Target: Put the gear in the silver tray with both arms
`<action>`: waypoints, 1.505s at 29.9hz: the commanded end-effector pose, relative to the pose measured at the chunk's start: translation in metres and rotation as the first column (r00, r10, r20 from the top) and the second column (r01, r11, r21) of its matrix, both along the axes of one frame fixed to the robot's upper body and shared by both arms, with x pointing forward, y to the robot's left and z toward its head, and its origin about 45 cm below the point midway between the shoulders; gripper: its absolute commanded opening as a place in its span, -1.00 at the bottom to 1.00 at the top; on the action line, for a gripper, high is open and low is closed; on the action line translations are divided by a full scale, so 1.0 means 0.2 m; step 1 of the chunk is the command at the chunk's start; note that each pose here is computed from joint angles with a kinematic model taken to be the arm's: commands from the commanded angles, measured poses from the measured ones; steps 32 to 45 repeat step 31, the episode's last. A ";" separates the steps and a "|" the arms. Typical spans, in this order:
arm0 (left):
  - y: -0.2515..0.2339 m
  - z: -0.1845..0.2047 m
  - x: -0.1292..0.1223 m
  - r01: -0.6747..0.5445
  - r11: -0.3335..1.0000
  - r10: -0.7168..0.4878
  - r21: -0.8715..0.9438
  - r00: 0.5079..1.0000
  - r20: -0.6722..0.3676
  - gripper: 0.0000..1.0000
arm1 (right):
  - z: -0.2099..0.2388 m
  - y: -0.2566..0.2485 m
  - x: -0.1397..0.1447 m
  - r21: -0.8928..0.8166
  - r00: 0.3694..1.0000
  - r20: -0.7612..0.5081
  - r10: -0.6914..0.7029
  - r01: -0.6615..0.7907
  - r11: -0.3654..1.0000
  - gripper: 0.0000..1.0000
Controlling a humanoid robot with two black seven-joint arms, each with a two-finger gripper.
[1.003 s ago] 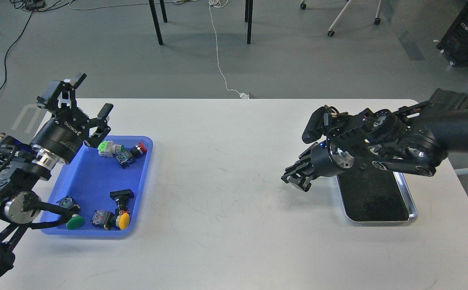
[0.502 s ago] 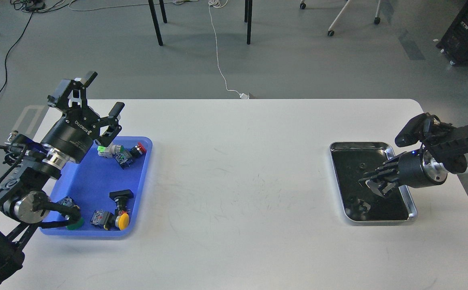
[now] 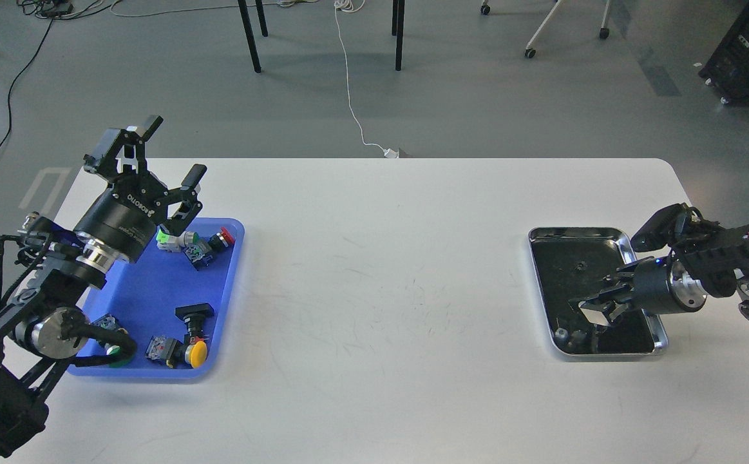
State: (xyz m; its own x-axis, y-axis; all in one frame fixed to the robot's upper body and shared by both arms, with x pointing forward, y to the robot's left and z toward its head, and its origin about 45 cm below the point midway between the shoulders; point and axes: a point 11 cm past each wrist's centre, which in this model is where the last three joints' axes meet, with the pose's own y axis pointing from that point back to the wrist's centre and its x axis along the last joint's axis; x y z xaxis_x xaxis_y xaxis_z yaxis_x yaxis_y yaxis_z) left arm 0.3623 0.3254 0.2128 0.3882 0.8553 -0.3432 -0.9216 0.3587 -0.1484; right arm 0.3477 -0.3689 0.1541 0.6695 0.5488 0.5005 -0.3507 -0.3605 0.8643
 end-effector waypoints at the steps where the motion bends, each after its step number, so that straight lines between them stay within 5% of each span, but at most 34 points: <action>1: 0.00 0.00 0.00 -0.002 1.000 0.002 0.000 1.000 0.001 0.96 | 0.12 0.06 0.06 0.090 0.998 0.060 -0.028 0.022 0.996 0.97; 8: -0.01 -0.01 0.00 0.003 1.000 -0.003 -0.004 1.000 -0.003 0.96 | 0.33 0.25 0.22 0.470 0.954 0.129 -0.271 0.182 0.864 0.97; 14: -0.01 -0.06 -0.04 0.004 1.000 -0.004 -0.006 1.000 -0.030 0.96 | 0.36 0.34 0.30 0.829 0.752 -0.279 -0.597 0.502 0.245 0.97; 18: -0.05 -0.11 -0.06 0.012 1.000 -0.013 -0.019 0.999 -0.049 0.96 | 0.37 0.41 0.34 0.822 0.637 -0.518 -0.571 0.555 -0.126 0.97; 22: -0.10 -0.17 -0.10 0.021 0.999 -0.023 -0.027 0.997 -0.070 0.96 | 0.32 0.54 0.34 0.728 0.562 -0.681 -0.470 0.589 -0.350 0.97; 30: -0.14 -0.21 -0.12 0.028 0.999 -0.031 -0.029 0.996 -0.082 0.96 | 0.21 0.76 0.27 0.675 0.559 -0.737 -0.380 0.637 -0.372 0.97; 45: -0.14 -0.21 -0.12 0.028 0.999 -0.030 -0.028 0.996 -0.084 0.96 | 0.19 0.76 0.26 0.673 0.554 -0.738 -0.385 0.640 -0.370 0.97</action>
